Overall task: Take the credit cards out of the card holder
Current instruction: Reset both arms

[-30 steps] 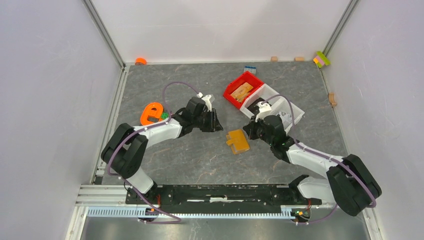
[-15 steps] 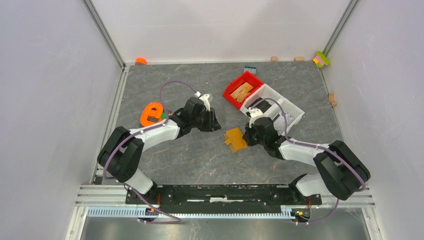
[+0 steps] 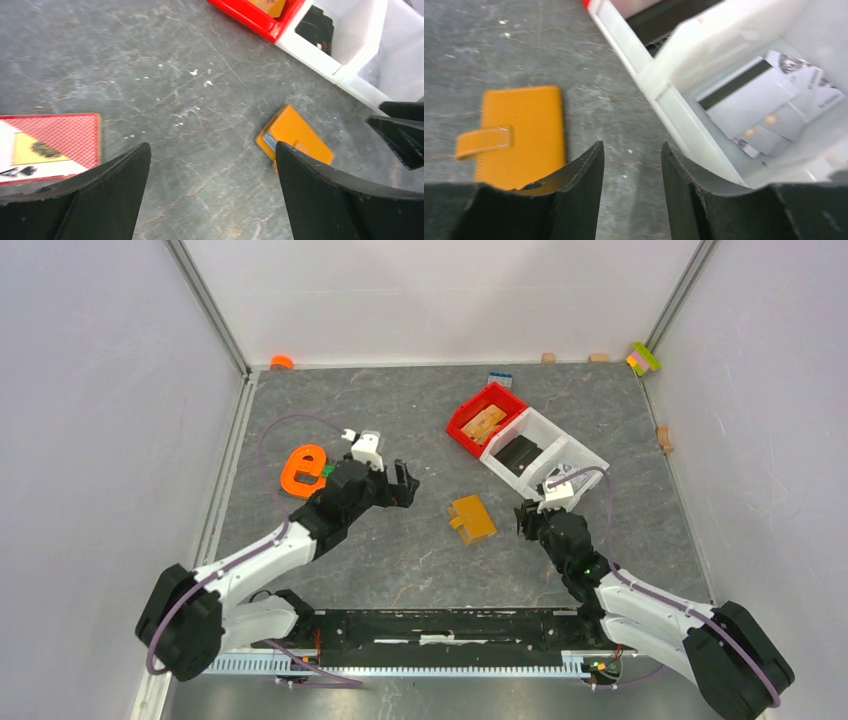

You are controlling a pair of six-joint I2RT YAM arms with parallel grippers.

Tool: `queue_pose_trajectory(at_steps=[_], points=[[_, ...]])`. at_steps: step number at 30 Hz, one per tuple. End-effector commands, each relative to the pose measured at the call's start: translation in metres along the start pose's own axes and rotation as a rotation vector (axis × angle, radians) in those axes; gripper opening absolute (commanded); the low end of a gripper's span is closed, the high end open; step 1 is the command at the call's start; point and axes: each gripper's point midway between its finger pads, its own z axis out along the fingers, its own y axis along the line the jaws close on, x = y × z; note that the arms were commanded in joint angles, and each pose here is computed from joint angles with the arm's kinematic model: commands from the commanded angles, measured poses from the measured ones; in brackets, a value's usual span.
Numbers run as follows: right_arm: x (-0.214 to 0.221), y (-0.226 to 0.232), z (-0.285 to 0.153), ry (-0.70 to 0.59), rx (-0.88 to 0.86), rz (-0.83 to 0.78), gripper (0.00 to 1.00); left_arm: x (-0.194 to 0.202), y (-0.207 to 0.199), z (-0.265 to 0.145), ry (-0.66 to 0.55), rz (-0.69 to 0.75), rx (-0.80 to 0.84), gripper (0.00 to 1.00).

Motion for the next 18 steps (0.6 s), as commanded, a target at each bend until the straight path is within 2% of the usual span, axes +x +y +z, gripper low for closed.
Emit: queue_pose_trajectory(at_steps=[1, 7, 10, 14, 18], points=[[-0.026, -0.026, -0.004, -0.146, 0.126, -0.063, 0.51, -0.035, 0.018, -0.018, -0.258, 0.094, -0.056, 1.0], [-0.028, -0.023, -0.007, -0.068, 0.124, -0.055, 0.51, -0.044, 0.031, -0.04, -0.34, 0.102, -0.1, 1.0], [-0.016, -0.01, -0.002, -0.004, 0.064, -0.037, 0.45, -0.044, 0.032, -0.041, -0.34, 0.097, -0.107, 1.0], [-0.007, 0.004, 0.009, 0.084, 0.003, -0.075, 0.29, -0.043, 0.031, -0.037, -0.311, 0.093, -0.112, 1.0], [-0.001, -0.009, 0.011, 0.109, 0.083, -0.08, 0.09, -0.04, 0.031, -0.034, -0.297, 0.09, -0.115, 1.0]])
